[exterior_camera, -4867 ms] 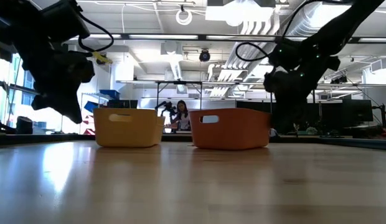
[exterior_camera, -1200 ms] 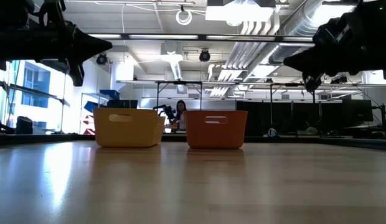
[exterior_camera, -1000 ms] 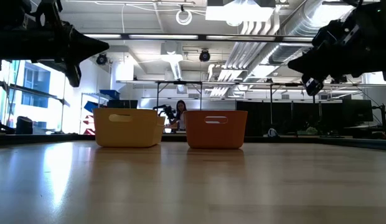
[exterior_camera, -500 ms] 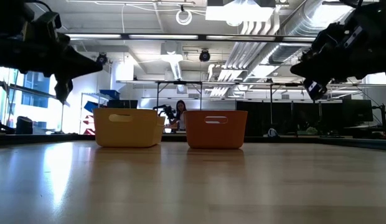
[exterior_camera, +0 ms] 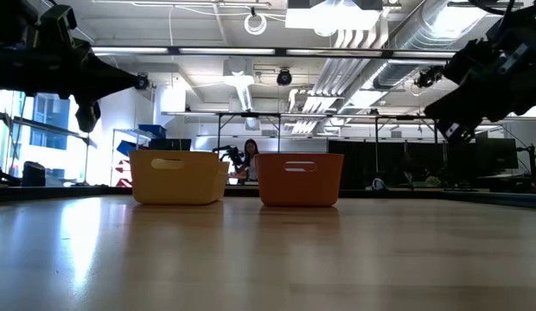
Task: Sort batteries
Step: Return to Home Position
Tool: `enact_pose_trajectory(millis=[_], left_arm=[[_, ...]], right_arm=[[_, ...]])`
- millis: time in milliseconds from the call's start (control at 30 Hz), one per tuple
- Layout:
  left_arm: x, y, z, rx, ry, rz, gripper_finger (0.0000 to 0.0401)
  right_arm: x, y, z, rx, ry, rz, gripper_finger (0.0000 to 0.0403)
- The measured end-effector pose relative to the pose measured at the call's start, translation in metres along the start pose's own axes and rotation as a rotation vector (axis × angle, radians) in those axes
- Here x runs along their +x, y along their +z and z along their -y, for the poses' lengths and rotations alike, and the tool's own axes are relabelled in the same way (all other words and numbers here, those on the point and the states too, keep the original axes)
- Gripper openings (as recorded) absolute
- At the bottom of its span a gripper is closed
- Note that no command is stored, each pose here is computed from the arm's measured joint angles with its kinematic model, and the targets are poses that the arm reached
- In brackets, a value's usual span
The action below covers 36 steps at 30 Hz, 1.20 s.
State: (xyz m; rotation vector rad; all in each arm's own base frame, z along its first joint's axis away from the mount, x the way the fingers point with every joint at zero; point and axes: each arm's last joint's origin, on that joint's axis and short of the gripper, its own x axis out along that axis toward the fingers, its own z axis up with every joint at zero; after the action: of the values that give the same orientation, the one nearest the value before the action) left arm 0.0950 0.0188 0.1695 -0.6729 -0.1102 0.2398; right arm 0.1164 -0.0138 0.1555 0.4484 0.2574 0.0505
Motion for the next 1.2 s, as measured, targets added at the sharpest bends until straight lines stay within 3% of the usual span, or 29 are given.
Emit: enact_pose_trajectory(millis=[100, 267, 467, 767, 867, 1033, 1200], left_arm=[[0.0, 0.0, 0.0, 0.0, 0.0, 0.0, 0.0], [0.0, -0.001, 0.0, 0.001, 0.005, -0.005, 0.0], [0.001, -0.001, -0.001, 0.001, 0.009, -0.007, 0.0], [0.002, -0.002, -0.001, 0.003, 0.018, -0.022, 0.0], [0.002, -0.002, -0.002, 0.004, 0.02, -0.025, 0.0], [0.002, -0.002, -0.002, 0.004, 0.021, -0.024, 0.0], [0.002, -0.002, -0.002, 0.004, 0.021, -0.024, 0.0]], right_arm=[[-0.009, -0.003, -0.004, -0.011, 0.026, 0.011, 0.0], [-0.025, 0.007, -0.014, -0.067, 0.112, 0.182, 0.0], [-0.024, 0.008, -0.017, -0.105, 0.181, 0.289, 0.0], [-0.023, 0.006, -0.016, -0.103, 0.17, 0.258, 0.0], [-0.023, 0.006, -0.015, -0.107, 0.138, 0.267, 0.0], [-0.022, 0.006, -0.012, -0.234, 0.027, 0.298, 0.0], [-0.022, 0.004, -0.01, -0.46, -0.111, 0.301, 0.0]])
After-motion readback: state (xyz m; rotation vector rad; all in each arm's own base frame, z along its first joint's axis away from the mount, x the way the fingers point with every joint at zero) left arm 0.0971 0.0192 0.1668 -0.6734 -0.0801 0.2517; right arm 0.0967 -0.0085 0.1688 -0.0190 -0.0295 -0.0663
